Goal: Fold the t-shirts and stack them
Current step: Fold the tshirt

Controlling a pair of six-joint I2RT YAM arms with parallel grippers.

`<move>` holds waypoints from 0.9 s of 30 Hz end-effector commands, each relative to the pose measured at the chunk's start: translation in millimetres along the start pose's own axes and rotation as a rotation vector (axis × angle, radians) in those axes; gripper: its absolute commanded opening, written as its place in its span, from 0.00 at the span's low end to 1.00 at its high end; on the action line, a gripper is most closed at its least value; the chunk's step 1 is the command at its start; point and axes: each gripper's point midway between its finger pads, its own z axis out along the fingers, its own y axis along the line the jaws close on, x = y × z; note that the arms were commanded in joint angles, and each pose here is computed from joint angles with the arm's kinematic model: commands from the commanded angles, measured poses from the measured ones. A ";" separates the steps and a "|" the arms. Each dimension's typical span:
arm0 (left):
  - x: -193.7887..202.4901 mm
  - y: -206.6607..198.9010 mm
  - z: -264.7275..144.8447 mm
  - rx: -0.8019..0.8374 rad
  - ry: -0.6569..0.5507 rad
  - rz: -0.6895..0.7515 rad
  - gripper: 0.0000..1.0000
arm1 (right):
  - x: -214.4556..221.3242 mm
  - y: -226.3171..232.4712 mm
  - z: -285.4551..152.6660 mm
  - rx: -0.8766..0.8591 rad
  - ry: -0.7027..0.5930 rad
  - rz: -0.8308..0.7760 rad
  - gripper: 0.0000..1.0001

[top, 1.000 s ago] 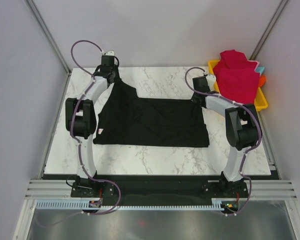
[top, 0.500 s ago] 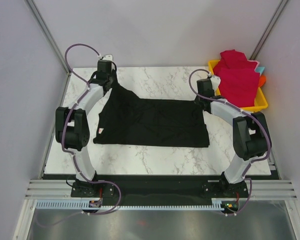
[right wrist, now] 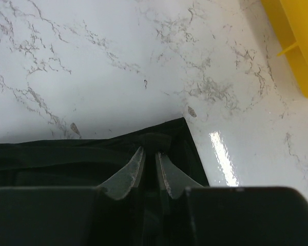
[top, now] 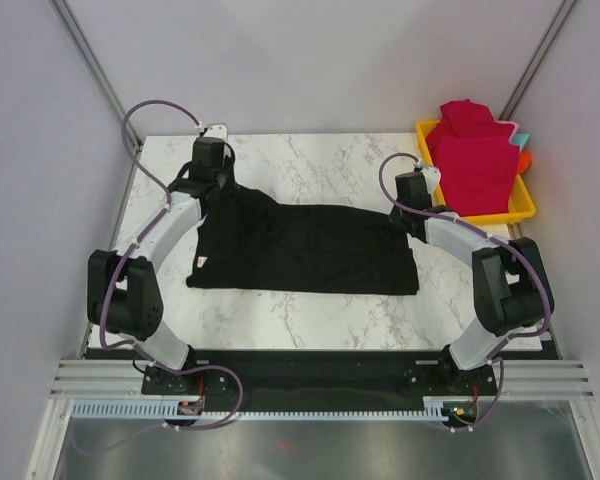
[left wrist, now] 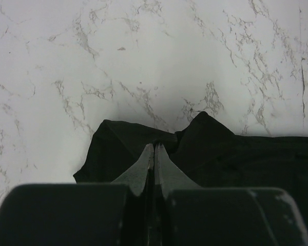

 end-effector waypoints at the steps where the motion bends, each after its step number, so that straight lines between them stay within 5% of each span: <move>1: -9.3 13.5 -26.0 -0.040 -0.036 0.020 0.02 | -12.4 8.8 -16.3 -0.048 -0.052 0.001 0.19; 27: 64.3 20.8 -98.3 0.002 0.069 0.034 0.02 | 8.5 -17.2 -43.4 -0.003 -0.072 -0.023 0.21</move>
